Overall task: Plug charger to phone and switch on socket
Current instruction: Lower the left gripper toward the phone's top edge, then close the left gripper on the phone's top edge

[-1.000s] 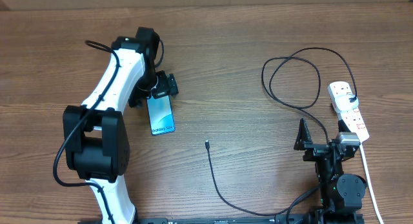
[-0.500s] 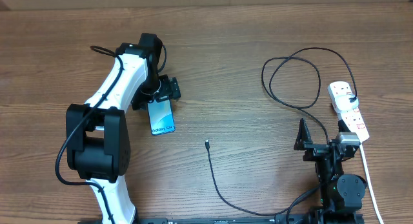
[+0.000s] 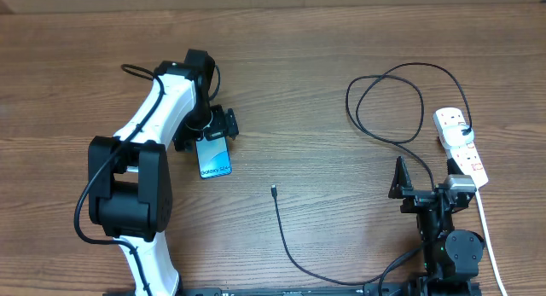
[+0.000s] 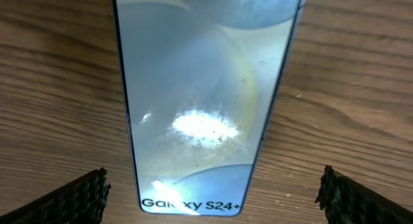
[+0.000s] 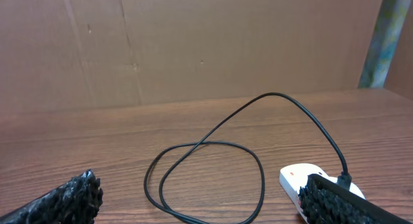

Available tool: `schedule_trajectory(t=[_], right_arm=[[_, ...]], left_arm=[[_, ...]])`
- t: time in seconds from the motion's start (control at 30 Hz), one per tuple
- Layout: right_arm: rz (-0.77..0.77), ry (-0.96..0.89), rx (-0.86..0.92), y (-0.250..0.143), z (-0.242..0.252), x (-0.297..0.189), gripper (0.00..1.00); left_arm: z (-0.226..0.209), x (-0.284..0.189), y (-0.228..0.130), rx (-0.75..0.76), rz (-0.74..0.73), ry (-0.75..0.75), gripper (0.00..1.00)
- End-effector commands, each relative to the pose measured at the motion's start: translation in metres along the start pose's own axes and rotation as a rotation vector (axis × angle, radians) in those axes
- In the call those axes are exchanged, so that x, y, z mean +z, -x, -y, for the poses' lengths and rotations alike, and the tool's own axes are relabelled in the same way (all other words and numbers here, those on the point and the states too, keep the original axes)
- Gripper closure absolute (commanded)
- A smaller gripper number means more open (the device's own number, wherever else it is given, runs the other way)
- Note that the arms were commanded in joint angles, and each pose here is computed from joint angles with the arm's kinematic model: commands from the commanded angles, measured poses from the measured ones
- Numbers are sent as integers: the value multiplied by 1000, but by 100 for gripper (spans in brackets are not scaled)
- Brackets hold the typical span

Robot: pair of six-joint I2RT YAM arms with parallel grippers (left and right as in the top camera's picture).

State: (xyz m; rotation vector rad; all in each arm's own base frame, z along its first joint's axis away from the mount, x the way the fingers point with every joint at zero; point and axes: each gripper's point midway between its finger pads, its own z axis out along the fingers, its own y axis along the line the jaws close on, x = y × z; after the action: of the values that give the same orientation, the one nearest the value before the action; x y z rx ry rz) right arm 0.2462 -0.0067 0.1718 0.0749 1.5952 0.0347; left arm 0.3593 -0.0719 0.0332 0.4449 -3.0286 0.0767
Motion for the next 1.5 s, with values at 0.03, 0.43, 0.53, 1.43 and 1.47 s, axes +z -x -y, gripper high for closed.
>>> schedule_trajectory(t=[0.03, 0.43, 0.53, 1.43, 1.47], right_arm=[[0, -10, -8, -3, 2, 0, 0], [0, -10, -8, -3, 2, 0, 0], [0, -10, -7, -3, 2, 0, 0], [0, -10, -8, -3, 2, 0, 0], [0, -10, -8, -3, 2, 0, 0]], left_arm=[[3, 5, -10, 27, -26, -17, 0], [-3, 6, 3, 44, 43, 45, 0], [-2, 7, 10, 46, 73, 41, 0], [-6, 18, 19, 92, 117, 55, 0], [-6, 18, 19, 91, 117, 55, 0]])
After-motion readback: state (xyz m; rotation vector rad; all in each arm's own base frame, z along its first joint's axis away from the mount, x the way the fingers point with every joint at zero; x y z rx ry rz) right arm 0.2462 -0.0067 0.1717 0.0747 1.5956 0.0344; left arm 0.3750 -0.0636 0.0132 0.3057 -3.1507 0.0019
